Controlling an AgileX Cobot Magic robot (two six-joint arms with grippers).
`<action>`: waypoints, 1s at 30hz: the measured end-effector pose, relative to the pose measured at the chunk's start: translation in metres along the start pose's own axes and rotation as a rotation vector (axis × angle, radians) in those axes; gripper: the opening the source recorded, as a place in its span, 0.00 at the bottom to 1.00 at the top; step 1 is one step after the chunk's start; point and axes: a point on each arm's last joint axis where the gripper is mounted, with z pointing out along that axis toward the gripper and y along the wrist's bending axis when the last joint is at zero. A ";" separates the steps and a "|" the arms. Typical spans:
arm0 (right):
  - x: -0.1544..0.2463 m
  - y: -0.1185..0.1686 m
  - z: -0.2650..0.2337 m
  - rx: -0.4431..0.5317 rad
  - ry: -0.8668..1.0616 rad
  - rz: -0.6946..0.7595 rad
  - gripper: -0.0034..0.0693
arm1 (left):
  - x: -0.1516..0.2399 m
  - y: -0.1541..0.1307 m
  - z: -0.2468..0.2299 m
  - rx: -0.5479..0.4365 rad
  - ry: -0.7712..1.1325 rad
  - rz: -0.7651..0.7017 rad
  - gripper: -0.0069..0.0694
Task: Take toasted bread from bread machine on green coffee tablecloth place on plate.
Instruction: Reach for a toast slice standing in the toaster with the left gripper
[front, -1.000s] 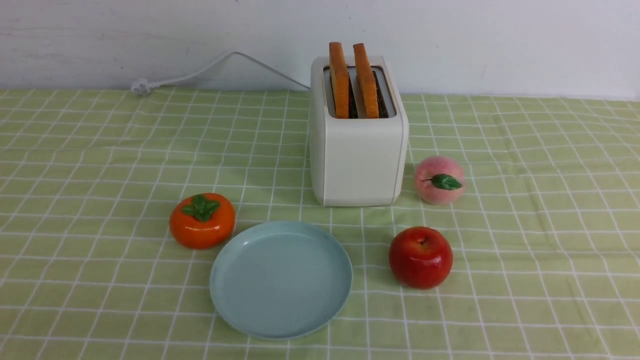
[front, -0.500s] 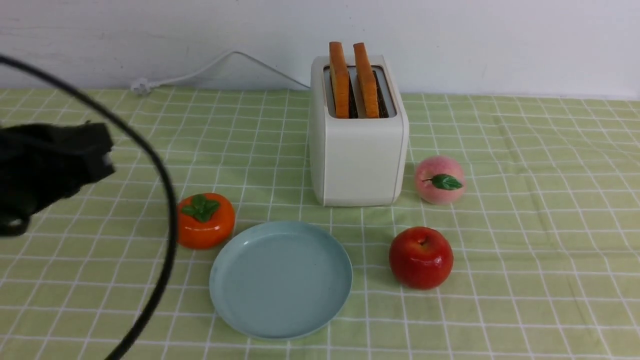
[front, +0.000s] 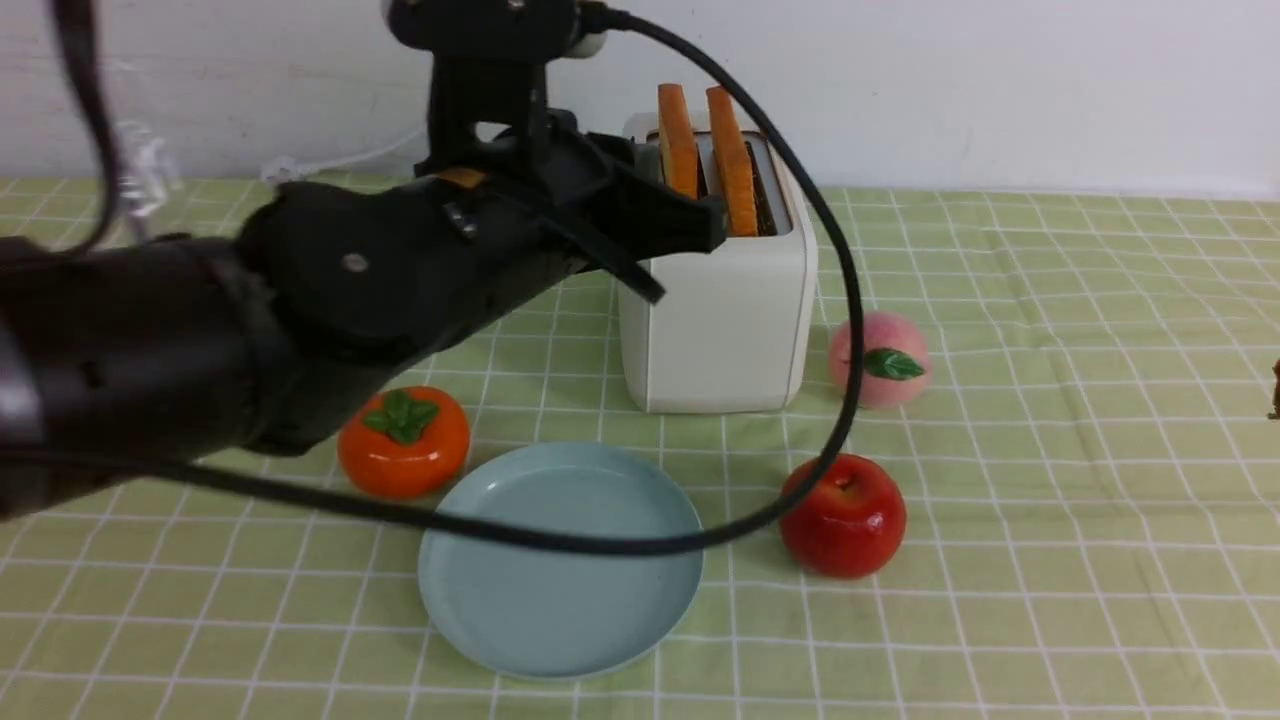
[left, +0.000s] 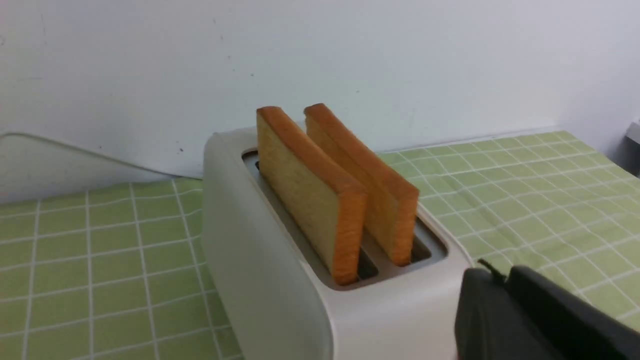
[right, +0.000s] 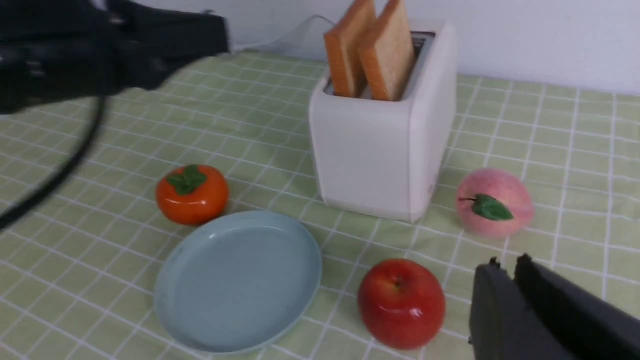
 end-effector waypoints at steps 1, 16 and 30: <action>0.000 0.003 -0.002 -0.022 -0.009 -0.024 0.12 | 0.004 0.000 0.011 -0.016 0.004 -0.009 0.25; 0.059 0.006 -0.039 0.018 -0.193 -0.139 0.05 | 0.027 -0.004 0.044 -0.024 0.051 -0.095 0.53; 0.058 0.005 -0.039 0.006 -0.246 -0.052 0.05 | 0.043 -0.005 0.097 -0.098 -0.074 -0.022 0.53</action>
